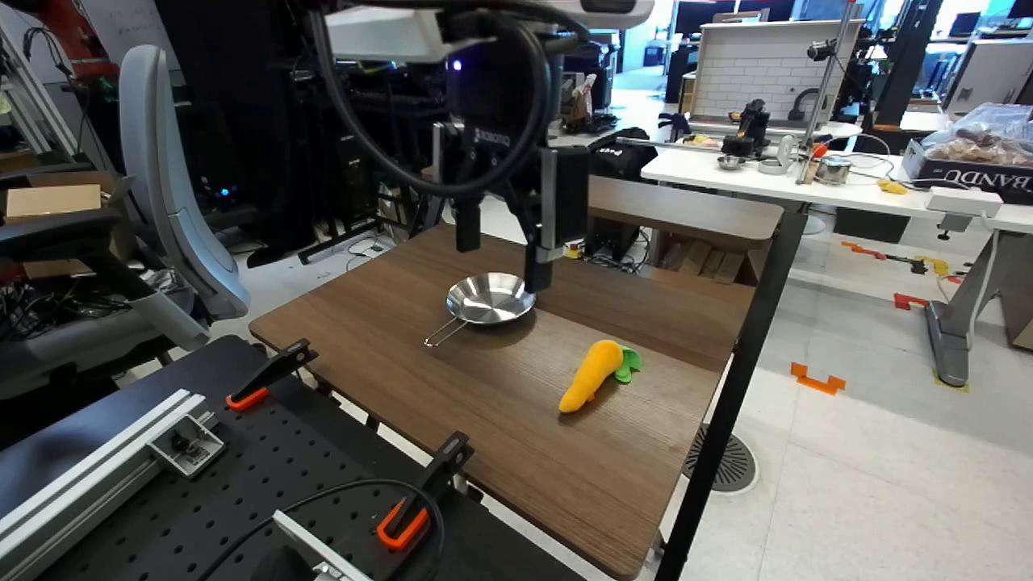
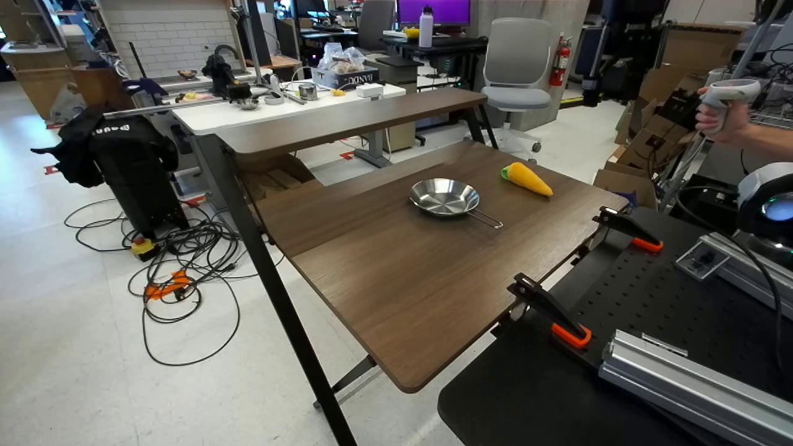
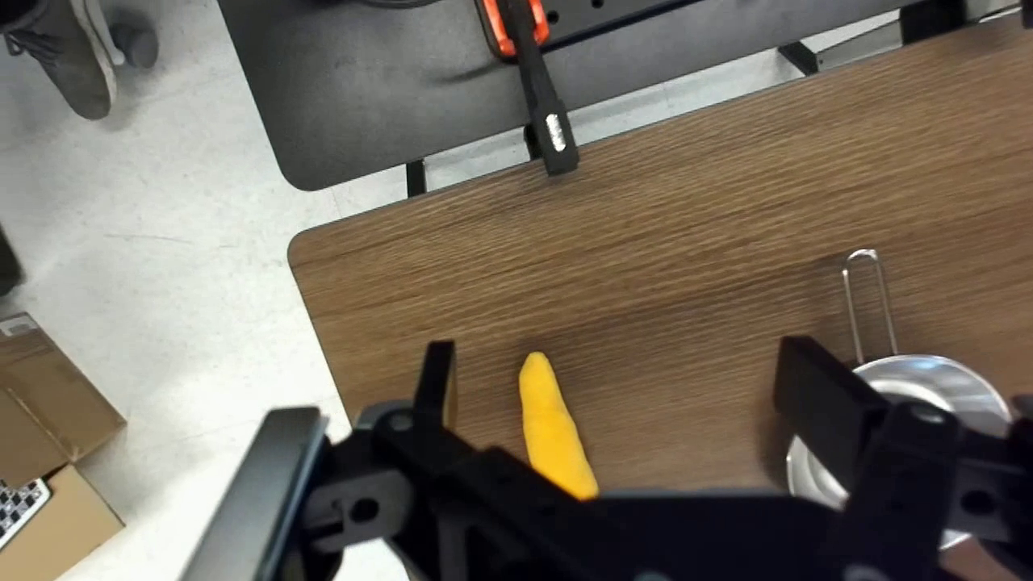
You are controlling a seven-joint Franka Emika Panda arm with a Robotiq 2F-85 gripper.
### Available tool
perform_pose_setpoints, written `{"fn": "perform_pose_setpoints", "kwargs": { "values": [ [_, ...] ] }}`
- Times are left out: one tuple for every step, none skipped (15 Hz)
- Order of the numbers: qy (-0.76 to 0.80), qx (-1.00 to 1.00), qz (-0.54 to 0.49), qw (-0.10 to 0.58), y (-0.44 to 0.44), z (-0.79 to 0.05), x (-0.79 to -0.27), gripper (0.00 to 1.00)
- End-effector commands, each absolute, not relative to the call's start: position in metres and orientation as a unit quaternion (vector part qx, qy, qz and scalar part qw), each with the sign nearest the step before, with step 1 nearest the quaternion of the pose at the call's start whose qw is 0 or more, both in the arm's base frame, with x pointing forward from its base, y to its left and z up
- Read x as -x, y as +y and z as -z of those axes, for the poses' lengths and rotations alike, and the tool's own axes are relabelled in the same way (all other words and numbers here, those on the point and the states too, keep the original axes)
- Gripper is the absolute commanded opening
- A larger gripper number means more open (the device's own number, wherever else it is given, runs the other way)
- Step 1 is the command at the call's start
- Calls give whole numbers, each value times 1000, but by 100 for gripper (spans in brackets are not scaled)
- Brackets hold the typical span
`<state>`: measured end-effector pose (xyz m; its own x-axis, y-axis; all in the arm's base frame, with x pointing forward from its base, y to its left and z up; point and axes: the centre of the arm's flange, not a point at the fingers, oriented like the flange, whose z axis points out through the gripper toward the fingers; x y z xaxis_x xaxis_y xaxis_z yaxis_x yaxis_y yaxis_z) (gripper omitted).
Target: Place the orange plush toy on the pan
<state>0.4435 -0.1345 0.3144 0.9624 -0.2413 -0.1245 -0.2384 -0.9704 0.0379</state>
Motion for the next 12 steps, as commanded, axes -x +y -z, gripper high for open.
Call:
{"fn": "perform_pose_setpoints", "kwargs": {
  "values": [
    [-137,-988,72,21,-168,-295,-485,100],
    [-141,-987,75,24,-174,-290,-492,100],
    [-144,-986,76,28,-179,-285,-500,100],
    [-145,-986,79,32,-183,-281,-508,100],
    [-146,-985,79,36,-186,-276,-514,100],
    [-146,-985,80,39,-187,-271,-521,100],
    [-145,-985,81,42,-188,-267,-526,100],
    [-144,-985,82,44,-187,-260,-532,100],
    [-143,-985,82,48,-185,-255,-537,100],
    [-140,-985,83,52,-183,-250,-542,100],
    [-137,-986,83,55,-181,-244,-547,100],
    [-132,-986,81,58,-178,-239,-553,100]
  ]
}}
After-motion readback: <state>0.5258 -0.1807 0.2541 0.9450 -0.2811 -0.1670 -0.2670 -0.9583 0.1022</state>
